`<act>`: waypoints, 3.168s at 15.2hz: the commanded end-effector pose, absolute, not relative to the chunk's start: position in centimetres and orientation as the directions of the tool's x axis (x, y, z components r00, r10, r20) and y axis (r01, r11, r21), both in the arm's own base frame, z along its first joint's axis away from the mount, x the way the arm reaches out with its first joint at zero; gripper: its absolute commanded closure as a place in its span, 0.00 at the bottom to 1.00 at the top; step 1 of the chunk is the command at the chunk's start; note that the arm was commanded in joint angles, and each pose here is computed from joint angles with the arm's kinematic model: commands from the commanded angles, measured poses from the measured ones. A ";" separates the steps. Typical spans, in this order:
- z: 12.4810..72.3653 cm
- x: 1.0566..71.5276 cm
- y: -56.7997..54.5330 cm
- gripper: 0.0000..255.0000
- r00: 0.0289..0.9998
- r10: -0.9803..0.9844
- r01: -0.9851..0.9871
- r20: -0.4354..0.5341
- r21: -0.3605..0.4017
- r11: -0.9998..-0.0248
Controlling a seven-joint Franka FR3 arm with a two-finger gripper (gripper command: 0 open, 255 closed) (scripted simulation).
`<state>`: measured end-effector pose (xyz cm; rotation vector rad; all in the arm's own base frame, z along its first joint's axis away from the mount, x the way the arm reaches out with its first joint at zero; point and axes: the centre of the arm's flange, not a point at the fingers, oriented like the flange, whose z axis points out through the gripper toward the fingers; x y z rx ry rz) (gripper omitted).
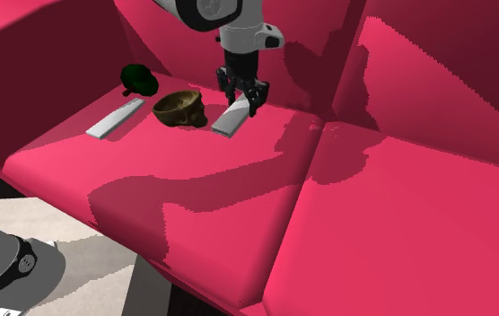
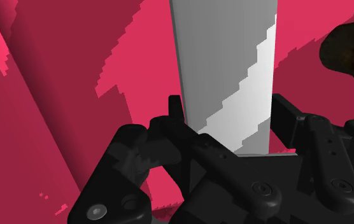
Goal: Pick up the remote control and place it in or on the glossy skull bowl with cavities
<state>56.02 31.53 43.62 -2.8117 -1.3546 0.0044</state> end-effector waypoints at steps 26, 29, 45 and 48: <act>50.2 40.1 40.8 1.00 0.623 0.782 0.782 0.006 -0.020 -0.623; 49.1 38.0 42.0 1.00 0.623 0.782 0.782 0.006 -0.020 -0.623; 43.1 38.0 42.0 1.00 0.623 0.782 0.782 0.006 -0.020 -0.623; 43.1 38.0 42.0 1.00 0.623 0.782 0.782 0.006 -0.020 -0.623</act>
